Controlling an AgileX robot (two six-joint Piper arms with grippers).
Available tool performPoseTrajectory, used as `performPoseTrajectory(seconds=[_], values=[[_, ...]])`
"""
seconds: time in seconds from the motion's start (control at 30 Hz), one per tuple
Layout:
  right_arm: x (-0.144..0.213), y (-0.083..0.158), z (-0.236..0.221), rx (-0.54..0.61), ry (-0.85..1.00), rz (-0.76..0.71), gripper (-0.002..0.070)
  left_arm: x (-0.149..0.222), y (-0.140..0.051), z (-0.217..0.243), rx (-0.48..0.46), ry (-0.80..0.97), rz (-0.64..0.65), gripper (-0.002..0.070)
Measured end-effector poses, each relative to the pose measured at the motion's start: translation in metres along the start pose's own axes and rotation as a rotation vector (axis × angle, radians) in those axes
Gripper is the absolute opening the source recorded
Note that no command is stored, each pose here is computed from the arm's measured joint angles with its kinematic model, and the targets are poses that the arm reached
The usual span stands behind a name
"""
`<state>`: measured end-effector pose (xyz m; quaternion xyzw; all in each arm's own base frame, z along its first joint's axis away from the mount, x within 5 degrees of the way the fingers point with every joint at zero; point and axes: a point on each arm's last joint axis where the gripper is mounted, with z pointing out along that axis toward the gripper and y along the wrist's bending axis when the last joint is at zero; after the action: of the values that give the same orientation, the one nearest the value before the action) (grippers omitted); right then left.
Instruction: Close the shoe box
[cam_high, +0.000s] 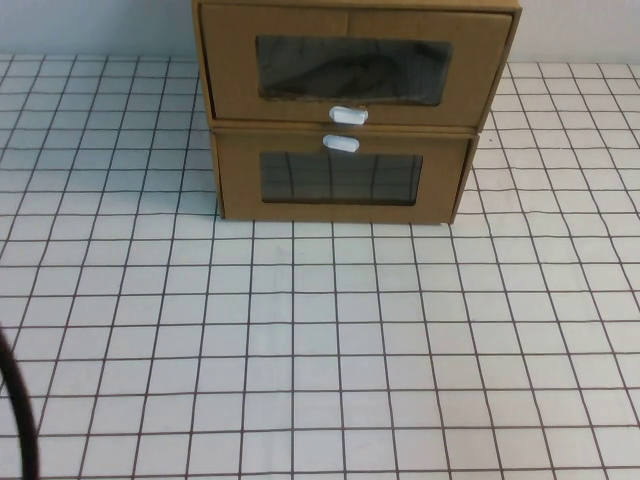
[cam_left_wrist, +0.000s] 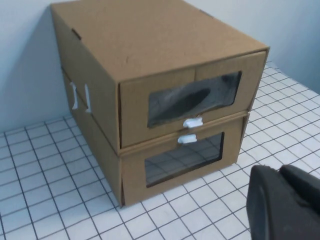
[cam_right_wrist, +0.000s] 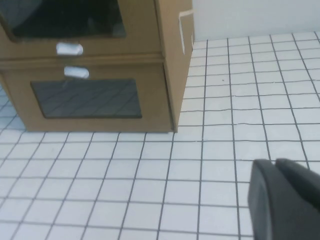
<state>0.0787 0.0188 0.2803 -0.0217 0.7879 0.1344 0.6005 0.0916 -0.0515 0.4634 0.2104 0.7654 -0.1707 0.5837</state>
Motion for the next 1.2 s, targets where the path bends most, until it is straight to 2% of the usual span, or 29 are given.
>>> performPoseTrajectory(seconds=[0.2,0.4,0.8,1.2], values=[[0.025,-0.003,0.005,-0.017,0.017,-0.047,-0.0013,0.093,0.002,0.006,-0.06,-0.034,-0.04,-0.0002],[0.031,-0.004,0.007,-0.019,0.029,-0.053,-0.0013,0.155,0.011,0.03,-0.119,-0.022,-0.07,-0.0002],[0.031,-0.004,0.007,-0.021,0.027,-0.057,-0.0013,0.211,0.014,0.047,-0.143,0.092,-0.098,-0.0003],[0.031,-0.004,0.007,-0.022,0.027,-0.056,-0.0013,0.225,0.013,0.049,-0.135,0.15,-0.106,-0.0003]])
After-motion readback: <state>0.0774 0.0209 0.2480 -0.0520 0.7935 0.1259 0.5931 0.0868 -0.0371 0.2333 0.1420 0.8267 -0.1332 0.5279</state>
